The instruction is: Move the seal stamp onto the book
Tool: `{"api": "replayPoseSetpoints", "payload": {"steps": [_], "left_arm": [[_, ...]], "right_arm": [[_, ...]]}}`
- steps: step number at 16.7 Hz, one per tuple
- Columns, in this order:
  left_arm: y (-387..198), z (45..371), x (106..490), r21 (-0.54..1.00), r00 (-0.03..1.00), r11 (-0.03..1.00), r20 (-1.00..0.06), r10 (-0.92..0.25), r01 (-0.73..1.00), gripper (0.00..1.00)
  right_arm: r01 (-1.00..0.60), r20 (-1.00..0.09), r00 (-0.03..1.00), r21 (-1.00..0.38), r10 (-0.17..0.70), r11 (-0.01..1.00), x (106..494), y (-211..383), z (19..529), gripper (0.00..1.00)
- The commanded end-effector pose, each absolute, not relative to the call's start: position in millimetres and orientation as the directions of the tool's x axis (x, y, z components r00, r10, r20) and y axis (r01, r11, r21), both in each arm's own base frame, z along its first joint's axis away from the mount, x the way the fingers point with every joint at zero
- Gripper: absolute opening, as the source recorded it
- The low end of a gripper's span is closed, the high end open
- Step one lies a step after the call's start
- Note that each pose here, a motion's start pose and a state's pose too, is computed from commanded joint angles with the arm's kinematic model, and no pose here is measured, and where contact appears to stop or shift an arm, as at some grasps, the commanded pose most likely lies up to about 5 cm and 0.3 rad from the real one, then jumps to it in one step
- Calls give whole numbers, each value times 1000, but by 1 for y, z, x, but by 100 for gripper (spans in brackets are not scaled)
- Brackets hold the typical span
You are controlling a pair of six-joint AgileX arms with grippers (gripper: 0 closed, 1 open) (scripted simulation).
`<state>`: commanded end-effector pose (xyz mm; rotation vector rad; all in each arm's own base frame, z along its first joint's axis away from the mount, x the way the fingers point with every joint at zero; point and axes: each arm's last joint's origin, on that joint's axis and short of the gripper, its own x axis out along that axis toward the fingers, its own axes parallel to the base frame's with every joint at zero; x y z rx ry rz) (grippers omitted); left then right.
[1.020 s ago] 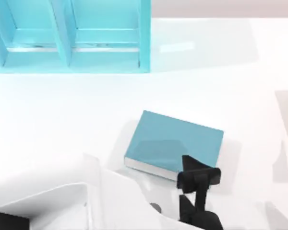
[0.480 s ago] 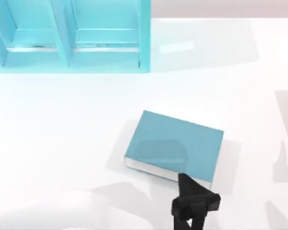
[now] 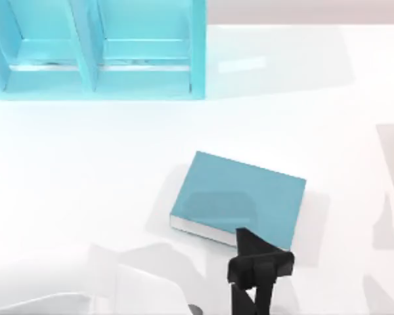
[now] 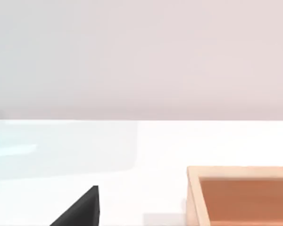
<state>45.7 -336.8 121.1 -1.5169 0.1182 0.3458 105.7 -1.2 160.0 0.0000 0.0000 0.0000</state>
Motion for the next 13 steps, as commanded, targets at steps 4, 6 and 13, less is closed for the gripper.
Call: {"api": "replayPoseSetpoints", "payload": {"steps": [4, 6, 13], "left_arm": [[-311, 158, 78, -913, 893, 11, -397, 211, -408, 100], [-288, 179, 98, -873, 852, 20, -470, 229, -487, 100], [-168, 229, 140, -701, 739, 247, -665, 113, -669, 100]], "right_arm": [[0, 0, 1000, 0, 0, 1000, 106, -1, 160, 100], [0, 0, 1000, 0, 0, 1000, 106, -1, 160, 100], [0, 0, 1000, 0, 0, 1000, 106, -1, 160, 100]]}}
